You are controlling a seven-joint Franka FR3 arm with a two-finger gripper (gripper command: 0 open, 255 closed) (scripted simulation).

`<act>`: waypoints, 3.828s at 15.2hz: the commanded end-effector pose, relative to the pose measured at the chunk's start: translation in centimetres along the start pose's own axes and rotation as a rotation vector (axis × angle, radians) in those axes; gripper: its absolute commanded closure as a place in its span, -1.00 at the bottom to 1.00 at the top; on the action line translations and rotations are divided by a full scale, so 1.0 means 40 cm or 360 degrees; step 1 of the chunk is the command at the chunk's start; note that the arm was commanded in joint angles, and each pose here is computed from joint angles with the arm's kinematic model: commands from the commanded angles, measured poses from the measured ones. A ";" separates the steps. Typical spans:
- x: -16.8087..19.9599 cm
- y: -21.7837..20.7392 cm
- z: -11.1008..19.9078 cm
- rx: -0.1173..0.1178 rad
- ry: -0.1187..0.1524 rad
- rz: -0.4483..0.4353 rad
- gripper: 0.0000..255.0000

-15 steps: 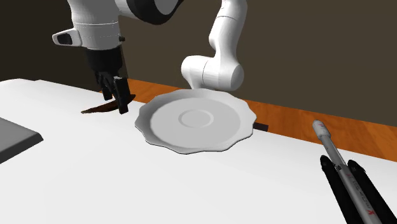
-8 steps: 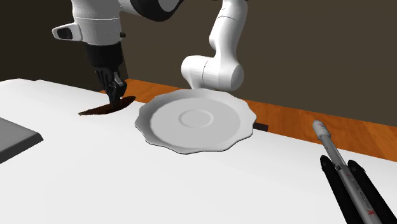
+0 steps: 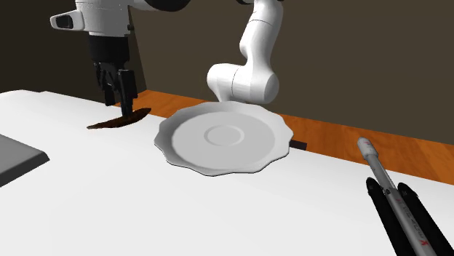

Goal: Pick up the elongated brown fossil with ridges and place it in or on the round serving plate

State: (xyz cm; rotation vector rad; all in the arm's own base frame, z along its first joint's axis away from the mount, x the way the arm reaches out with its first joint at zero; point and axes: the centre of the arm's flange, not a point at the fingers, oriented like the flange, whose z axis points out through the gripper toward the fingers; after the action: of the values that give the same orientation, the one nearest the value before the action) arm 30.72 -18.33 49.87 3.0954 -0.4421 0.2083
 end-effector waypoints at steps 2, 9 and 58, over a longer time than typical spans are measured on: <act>0.000 0.015 0.012 0.0032 0.0043 -0.0021 -1.00; 0.002 0.013 0.086 0.0032 0.0043 -0.0021 -1.00; -0.173 -0.400 -0.194 0.0032 0.0043 -0.0021 1.00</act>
State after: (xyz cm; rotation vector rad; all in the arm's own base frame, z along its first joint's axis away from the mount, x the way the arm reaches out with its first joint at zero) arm 27.67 -1.97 56.71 3.1098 -0.4194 0.2561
